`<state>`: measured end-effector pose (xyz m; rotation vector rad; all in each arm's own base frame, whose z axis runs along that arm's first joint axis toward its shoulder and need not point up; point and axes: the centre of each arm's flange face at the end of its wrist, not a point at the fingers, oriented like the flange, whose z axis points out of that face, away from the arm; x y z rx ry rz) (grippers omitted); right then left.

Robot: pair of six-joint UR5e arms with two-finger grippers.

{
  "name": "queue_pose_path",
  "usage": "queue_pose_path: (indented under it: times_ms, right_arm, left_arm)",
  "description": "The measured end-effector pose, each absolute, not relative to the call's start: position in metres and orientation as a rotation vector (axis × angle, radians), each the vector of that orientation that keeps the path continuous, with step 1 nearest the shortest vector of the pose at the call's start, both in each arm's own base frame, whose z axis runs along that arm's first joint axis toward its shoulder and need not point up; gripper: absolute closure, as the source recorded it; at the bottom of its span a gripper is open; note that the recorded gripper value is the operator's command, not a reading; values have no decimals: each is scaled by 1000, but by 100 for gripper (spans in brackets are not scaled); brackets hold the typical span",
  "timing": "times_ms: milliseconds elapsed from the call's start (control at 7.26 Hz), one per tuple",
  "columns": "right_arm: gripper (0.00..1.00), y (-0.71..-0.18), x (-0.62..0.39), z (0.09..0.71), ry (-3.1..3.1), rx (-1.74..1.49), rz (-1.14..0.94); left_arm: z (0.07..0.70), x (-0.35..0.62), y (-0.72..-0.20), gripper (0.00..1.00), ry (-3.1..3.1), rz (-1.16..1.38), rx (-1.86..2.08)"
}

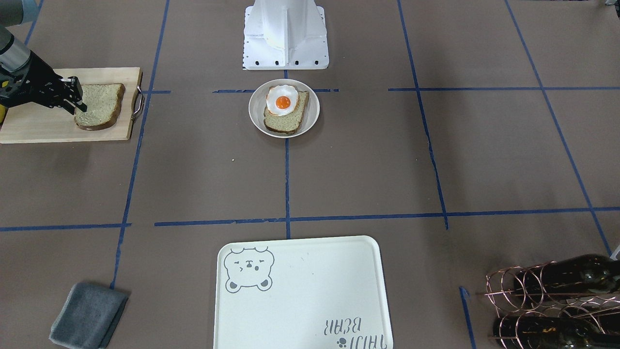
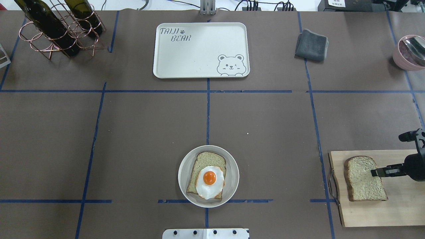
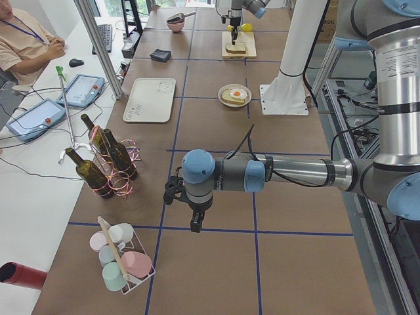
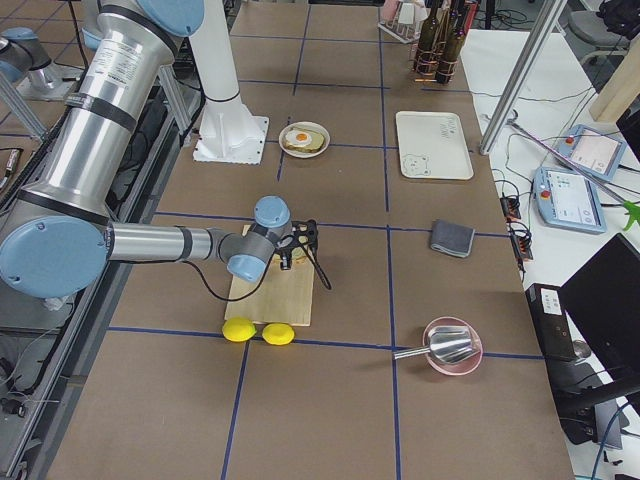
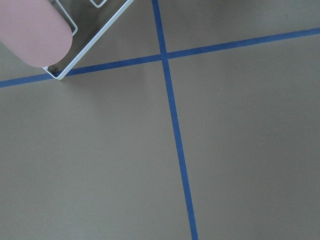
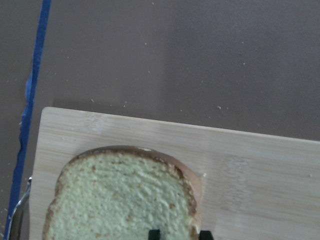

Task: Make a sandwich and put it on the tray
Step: 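Grasp the bread slice edge with the right gripper and lift, then carry the bread over the egg toast and lower it on top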

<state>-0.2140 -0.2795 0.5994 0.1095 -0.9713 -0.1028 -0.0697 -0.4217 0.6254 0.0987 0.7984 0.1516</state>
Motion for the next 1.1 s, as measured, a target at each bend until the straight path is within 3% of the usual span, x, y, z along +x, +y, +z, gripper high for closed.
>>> queue_pose_path:
  times_ms: [551,1102]
  right_arm:
    - [100,-278,-213,592,-1005,121,-120]
    - [100,-292,-228,516,-1187,123,-197]
  left_arm:
    - [625,-70,-422,0,798,152,100]
    - [624,-70,-422,0,798,153,100]
